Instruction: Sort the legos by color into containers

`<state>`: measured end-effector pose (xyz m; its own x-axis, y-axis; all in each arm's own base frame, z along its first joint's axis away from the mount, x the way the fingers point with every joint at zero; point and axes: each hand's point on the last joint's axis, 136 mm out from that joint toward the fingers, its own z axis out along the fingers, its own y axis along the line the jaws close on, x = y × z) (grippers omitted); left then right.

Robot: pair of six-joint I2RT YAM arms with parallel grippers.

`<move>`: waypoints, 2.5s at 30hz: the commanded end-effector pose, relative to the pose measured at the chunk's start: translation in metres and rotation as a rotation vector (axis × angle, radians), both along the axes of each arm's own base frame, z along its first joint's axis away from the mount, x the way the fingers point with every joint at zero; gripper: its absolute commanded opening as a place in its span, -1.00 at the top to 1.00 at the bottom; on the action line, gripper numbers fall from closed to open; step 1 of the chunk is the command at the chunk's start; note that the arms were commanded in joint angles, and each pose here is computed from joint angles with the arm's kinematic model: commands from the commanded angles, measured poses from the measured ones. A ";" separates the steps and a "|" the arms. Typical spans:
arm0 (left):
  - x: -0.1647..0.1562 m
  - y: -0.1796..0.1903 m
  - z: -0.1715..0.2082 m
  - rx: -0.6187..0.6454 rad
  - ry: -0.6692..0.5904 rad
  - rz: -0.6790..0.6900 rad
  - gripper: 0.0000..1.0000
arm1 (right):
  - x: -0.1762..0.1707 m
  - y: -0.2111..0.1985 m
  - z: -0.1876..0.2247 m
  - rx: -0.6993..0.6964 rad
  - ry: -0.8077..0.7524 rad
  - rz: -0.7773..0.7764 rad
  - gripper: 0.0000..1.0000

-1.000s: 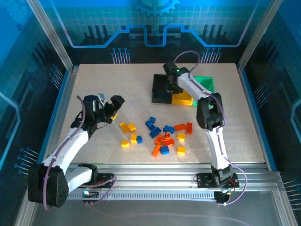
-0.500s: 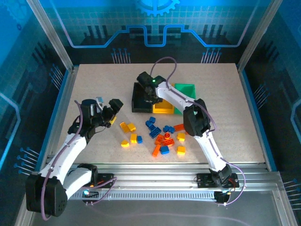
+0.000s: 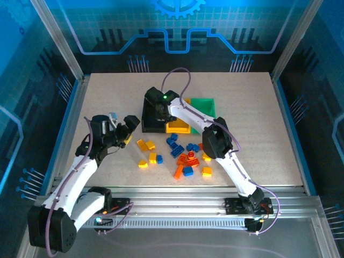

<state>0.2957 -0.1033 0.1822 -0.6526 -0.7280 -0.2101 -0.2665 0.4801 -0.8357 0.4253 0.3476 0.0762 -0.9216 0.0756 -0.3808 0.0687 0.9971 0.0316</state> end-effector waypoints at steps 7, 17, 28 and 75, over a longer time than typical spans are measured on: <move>-0.010 -0.005 0.001 0.002 0.006 -0.039 -0.98 | -0.011 0.016 -0.011 -0.004 0.020 0.073 0.38; -0.010 -0.005 0.008 0.002 -0.007 -0.039 -0.98 | 0.009 0.022 0.041 0.066 -0.096 0.099 -0.14; -0.008 -0.007 0.029 -0.006 -0.049 -0.047 -0.98 | -0.002 -0.005 0.133 0.115 -0.257 0.105 -0.24; -0.028 -0.008 -0.037 0.013 0.092 -0.061 -0.98 | -0.268 -0.179 -0.060 -0.019 0.263 0.024 0.03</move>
